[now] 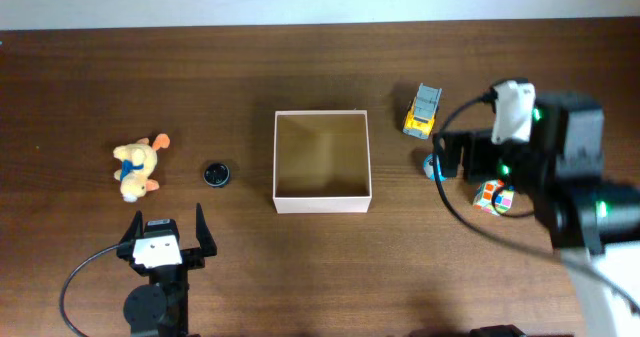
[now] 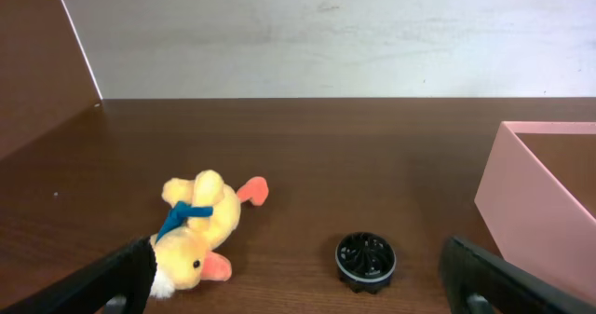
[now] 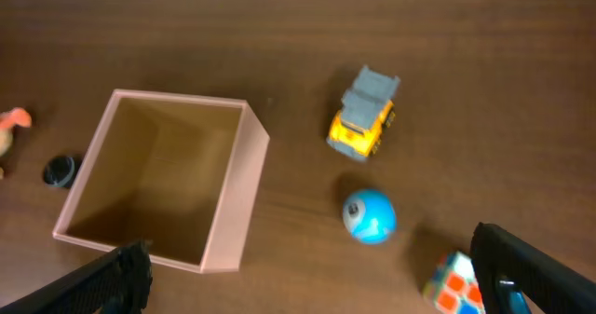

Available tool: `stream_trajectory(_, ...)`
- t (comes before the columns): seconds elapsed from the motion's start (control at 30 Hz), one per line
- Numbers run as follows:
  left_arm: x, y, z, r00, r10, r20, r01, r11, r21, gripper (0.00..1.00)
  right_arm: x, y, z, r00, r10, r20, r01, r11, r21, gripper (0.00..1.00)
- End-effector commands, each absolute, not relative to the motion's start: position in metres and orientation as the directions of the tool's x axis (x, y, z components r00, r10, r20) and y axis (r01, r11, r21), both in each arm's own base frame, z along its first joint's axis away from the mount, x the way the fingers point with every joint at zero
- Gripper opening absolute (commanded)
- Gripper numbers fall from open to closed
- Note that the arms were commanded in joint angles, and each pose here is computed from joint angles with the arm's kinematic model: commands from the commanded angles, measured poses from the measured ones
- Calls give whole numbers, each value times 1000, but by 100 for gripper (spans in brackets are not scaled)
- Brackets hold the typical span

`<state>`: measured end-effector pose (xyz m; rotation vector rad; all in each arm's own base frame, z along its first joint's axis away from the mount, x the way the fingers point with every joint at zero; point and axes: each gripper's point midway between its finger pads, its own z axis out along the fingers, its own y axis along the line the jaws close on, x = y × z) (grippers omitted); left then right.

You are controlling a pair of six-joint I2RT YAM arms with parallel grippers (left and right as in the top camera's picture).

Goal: Pack container
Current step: 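Move the right gripper over the Rubik's cube and lower toward it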

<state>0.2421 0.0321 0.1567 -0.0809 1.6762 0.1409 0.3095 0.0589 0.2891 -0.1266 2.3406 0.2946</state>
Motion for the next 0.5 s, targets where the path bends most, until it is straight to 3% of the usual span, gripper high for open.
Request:
stream_trajectory(0.0,242,31,157,-106,45,-993,-129,990,59,99,329,84,294,-750,0,-662,-247,928,280,99)
stream_trajectory(0.17,242,31,157,-106,45,-993,-129,990,59,99,355,100,269,-790,-6,-614,-274,898,345,96)
stream_trajectory(0.3,242,31,157,-106,45,-993,-129,990,59,99,376,69,240,-824,117,-555,-47,961,273,98)
stream_trajectory(0.47,242,31,157,-106,45,-993,-129,990,59,99,390,34,219,-823,128,-554,82,991,107,98)
